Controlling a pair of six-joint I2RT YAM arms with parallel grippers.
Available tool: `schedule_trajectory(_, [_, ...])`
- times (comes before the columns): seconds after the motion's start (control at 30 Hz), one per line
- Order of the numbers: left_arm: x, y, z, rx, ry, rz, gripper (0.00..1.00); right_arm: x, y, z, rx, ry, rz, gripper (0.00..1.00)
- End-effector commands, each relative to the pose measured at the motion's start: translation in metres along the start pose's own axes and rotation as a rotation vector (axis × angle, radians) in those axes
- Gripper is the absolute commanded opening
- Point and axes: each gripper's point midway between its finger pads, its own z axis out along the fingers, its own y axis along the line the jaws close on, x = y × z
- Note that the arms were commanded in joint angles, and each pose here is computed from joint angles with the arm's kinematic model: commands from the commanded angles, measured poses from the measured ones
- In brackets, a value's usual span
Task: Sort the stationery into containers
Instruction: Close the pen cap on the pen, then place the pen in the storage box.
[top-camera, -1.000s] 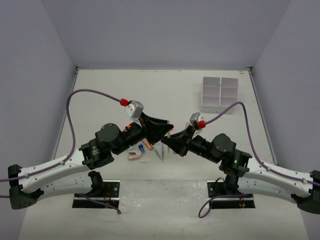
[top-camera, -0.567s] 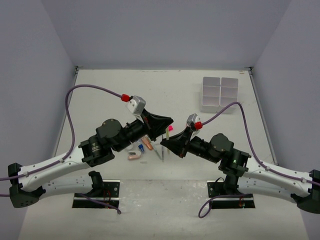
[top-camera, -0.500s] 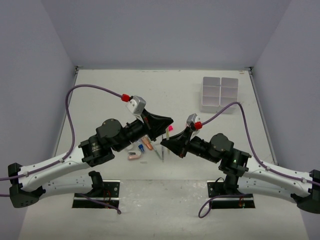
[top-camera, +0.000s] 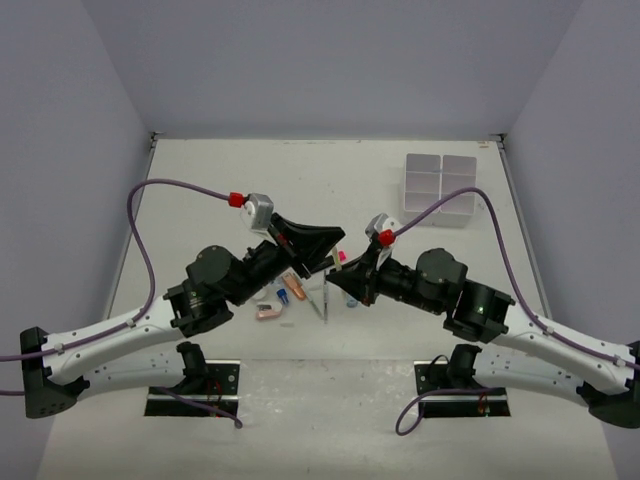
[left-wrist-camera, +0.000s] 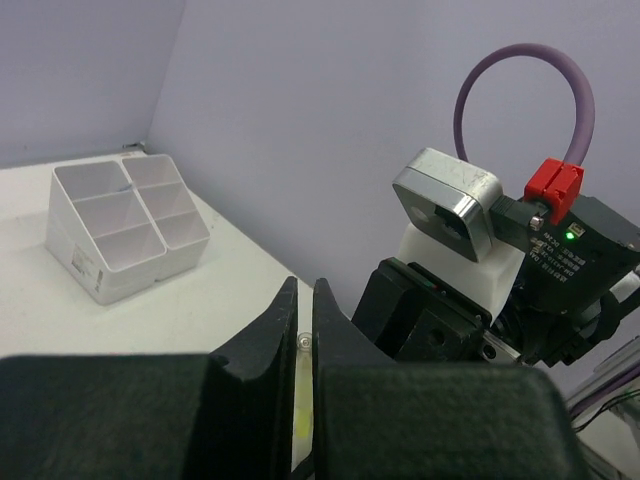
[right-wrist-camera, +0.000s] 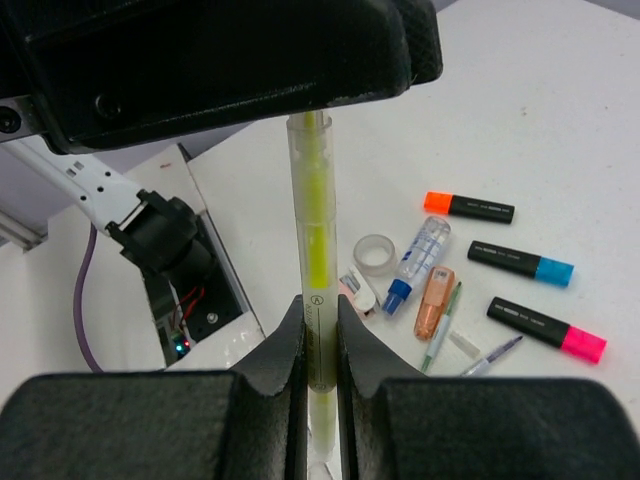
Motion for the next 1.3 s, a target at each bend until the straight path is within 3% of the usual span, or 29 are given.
schedule_trajectory(0.0, [0.098,-0.003,-0.022,0.033,0.291,-0.046,0.0,-0.147,0.003,-0.02,0.027,-0.366,-0.034,0.0])
schedule_trajectory(0.2, [0.116,0.003,-0.028,-0.003,0.316,-0.051,0.0,-0.182,0.004,-0.026,0.036,-0.405,-0.061,0.0])
schedule_trajectory(0.27, [0.108,0.003,-0.028,-0.008,0.298,-0.038,0.0,-0.165,-0.001,-0.016,0.043,-0.354,-0.052,0.0])
schedule_trajectory(0.43, [0.057,-0.017,-0.012,0.0,0.245,0.046,0.0,-0.073,-0.007,0.026,-0.025,-0.146,0.019,0.0])
schedule_trajectory(0.6, [0.019,-0.04,0.003,0.052,0.204,0.117,0.0,-0.031,-0.012,0.035,-0.044,-0.131,0.072,0.0])
schedule_trajectory(0.73, [0.008,-0.032,0.003,-0.003,0.201,0.155,0.32,-0.023,-0.02,0.03,-0.016,-0.156,0.084,0.0])
schedule_trajectory(0.87, [-0.006,-0.028,0.003,-0.047,0.171,0.169,0.49,-0.016,-0.03,0.029,0.033,-0.145,0.098,0.0])
schedule_trajectory(1.0, [-0.039,-0.001,-0.003,-0.251,0.079,0.14,0.96,-0.013,-0.058,0.029,0.13,-0.151,0.125,0.0])
schedule_trajectory(1.07, [-0.052,0.013,-0.011,-0.359,0.043,0.113,1.0,-0.014,-0.077,0.028,0.195,-0.162,0.139,0.0])
schedule_trajectory(1.2, [-0.047,0.074,-0.057,-0.745,0.075,0.105,1.0,-0.048,-0.192,0.0,0.661,-0.236,0.184,0.0])
schedule_trajectory(1.27, [-0.026,0.087,-0.066,-0.803,0.145,0.127,1.0,-0.063,-0.249,-0.029,0.912,-0.297,0.209,0.0])
